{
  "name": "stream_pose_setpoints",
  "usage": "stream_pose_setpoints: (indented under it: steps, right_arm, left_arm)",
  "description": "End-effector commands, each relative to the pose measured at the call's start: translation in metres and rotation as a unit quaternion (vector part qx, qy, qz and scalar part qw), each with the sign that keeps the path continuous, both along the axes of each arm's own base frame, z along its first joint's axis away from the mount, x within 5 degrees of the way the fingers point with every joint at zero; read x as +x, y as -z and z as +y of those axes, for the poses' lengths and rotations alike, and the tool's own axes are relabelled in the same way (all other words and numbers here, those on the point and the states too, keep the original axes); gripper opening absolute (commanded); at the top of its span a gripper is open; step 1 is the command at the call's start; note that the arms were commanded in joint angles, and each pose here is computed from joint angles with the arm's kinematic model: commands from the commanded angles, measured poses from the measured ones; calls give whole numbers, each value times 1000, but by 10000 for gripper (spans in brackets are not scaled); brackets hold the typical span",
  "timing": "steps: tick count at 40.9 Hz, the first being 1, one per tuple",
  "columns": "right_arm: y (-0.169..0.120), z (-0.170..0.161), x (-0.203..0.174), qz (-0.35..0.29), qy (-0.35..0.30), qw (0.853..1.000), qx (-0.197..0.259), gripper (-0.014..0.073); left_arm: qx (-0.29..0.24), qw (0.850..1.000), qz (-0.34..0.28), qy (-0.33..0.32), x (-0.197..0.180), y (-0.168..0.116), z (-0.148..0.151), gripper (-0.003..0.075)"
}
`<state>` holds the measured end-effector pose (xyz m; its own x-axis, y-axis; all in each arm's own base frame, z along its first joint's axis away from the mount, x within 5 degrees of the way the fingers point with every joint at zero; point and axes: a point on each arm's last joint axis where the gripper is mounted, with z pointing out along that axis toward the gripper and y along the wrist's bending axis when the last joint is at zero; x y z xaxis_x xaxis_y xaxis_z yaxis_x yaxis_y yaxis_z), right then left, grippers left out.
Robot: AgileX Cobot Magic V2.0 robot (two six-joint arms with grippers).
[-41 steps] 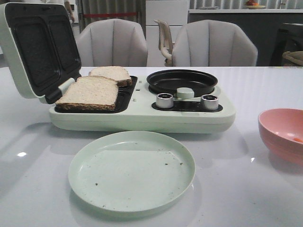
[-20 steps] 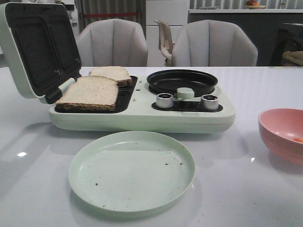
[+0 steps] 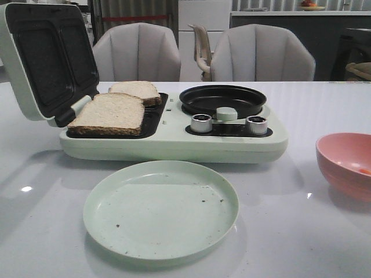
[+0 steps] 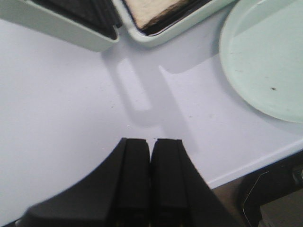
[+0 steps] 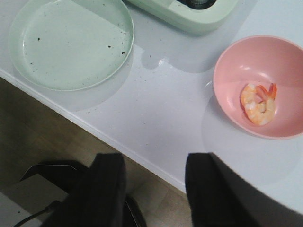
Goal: Make breakfast with bread and shrimp
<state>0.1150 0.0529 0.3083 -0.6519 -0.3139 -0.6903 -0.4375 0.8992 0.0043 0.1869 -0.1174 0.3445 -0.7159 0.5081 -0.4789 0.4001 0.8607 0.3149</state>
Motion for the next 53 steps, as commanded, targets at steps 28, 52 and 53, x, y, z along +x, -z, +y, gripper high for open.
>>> stream_pose_setpoints:
  steps: [28, 52, 53]
  right_arm:
    - [-12, 1, 3, -40, 4, 999, 17, 422]
    - [-12, 1, 3, -40, 4, 999, 17, 422]
    - [-12, 1, 3, -40, 4, 999, 17, 422]
  left_arm:
    - [-272, 931, -84, -229, 151, -12, 146, 101]
    - [-376, 904, -71, -192, 223, -5, 135, 101]
    - [-383, 902, -71, -186, 223, -7, 134, 101]
